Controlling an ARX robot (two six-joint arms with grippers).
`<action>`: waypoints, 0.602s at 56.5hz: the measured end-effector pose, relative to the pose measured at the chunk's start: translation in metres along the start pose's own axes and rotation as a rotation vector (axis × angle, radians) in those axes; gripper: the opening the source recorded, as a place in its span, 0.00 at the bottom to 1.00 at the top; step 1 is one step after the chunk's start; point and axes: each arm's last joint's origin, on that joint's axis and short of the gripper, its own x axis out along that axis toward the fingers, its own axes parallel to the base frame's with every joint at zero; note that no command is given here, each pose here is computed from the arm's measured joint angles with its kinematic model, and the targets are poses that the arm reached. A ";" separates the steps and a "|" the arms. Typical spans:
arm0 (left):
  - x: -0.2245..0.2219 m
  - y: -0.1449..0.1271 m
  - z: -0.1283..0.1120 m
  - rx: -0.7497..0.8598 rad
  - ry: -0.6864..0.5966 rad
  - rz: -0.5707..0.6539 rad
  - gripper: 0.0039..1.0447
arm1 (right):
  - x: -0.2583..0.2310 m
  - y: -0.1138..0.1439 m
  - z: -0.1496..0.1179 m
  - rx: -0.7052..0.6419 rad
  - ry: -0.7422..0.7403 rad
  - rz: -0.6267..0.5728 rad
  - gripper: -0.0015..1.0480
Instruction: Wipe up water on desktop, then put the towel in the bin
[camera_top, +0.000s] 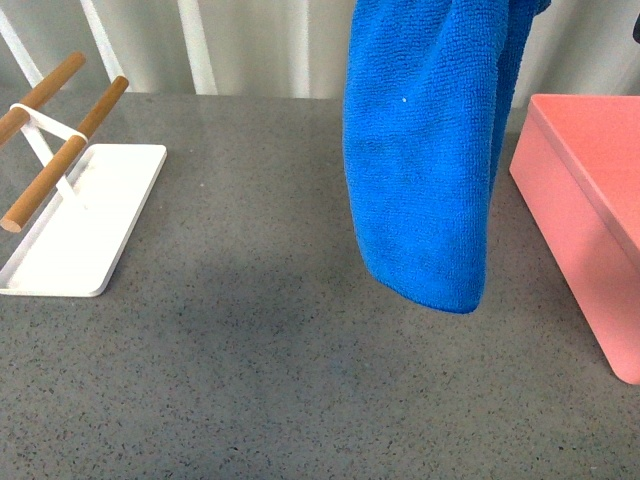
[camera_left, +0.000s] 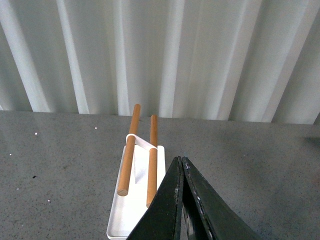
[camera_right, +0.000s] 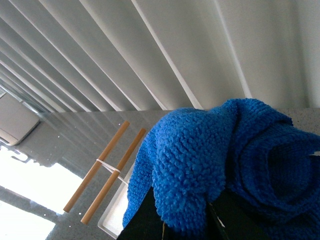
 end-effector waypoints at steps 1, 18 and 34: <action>0.000 0.000 0.000 0.000 -0.001 0.000 0.03 | 0.000 0.000 0.000 -0.002 0.000 -0.001 0.08; -0.010 0.000 0.001 0.000 -0.005 0.000 0.03 | 0.000 -0.002 -0.002 -0.012 0.016 -0.021 0.08; -0.016 0.000 0.001 0.000 -0.005 0.000 0.03 | 0.002 -0.004 -0.006 -0.017 0.029 -0.032 0.08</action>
